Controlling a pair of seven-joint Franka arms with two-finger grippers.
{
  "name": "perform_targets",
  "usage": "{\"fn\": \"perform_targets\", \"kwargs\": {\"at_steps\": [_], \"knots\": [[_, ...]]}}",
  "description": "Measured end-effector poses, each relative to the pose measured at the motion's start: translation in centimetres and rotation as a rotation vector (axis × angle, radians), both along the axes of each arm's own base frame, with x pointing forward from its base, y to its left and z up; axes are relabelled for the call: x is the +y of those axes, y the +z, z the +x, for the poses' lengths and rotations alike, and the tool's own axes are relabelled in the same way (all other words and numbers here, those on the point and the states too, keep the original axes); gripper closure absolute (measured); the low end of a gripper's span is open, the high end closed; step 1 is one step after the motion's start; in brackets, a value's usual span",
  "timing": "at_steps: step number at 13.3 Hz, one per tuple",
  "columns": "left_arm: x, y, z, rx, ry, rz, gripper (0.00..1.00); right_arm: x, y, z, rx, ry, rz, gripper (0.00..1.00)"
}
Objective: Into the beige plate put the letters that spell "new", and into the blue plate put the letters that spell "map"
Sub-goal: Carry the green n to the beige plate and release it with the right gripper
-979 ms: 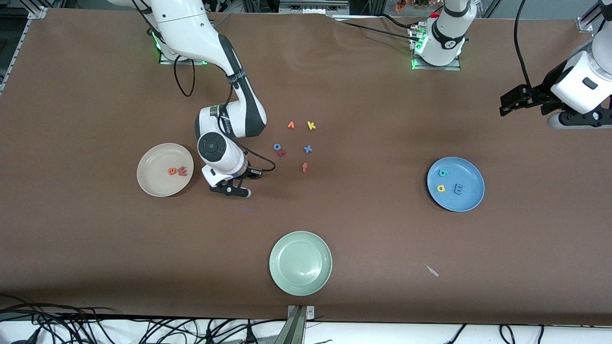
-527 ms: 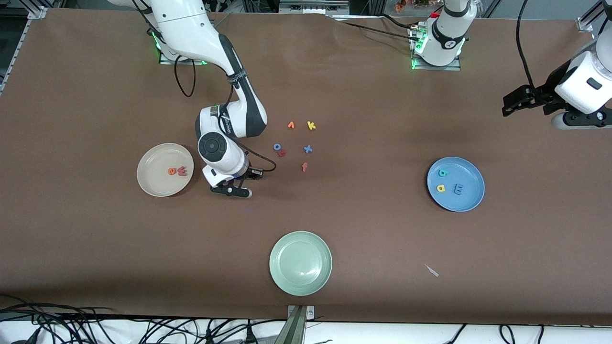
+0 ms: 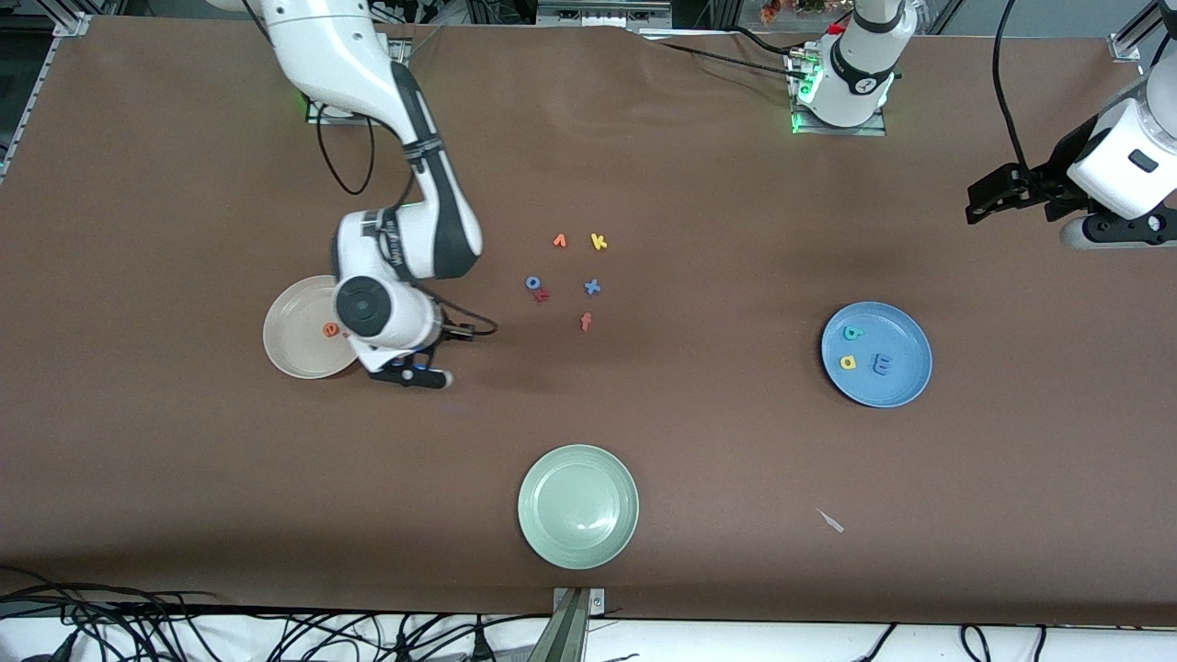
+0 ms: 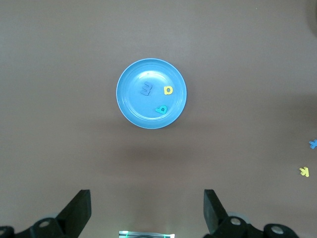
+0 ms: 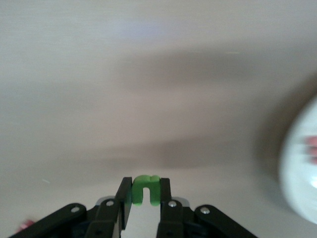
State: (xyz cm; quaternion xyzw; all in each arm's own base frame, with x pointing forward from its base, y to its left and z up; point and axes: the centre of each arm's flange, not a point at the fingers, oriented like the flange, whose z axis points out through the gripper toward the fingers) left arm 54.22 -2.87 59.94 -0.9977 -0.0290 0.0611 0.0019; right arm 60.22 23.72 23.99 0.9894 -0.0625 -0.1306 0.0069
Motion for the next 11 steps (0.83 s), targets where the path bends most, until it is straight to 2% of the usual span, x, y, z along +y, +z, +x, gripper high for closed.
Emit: {"fn": "perform_targets", "kwargs": {"at_steps": [3,6,8,11], "knots": [[0.0,0.0,0.0,0.0,0.001,0.0,0.0,-6.2,1.7,0.8,0.058,0.033,0.002,0.73],[0.1,0.0,0.0,0.0,0.001,0.0,0.0,-9.9,0.5,0.1,0.106,0.024,-0.014,0.73],[0.1,0.0,0.0,0.0,0.001,0.0,0.0,-11.8,-0.5,-0.1,0.124,0.012,-0.037,0.73],[0.1,0.0,0.0,0.0,0.001,0.0,0.0,-15.6,-1.4,0.4,0.138,0.008,-0.033,0.73]]}}
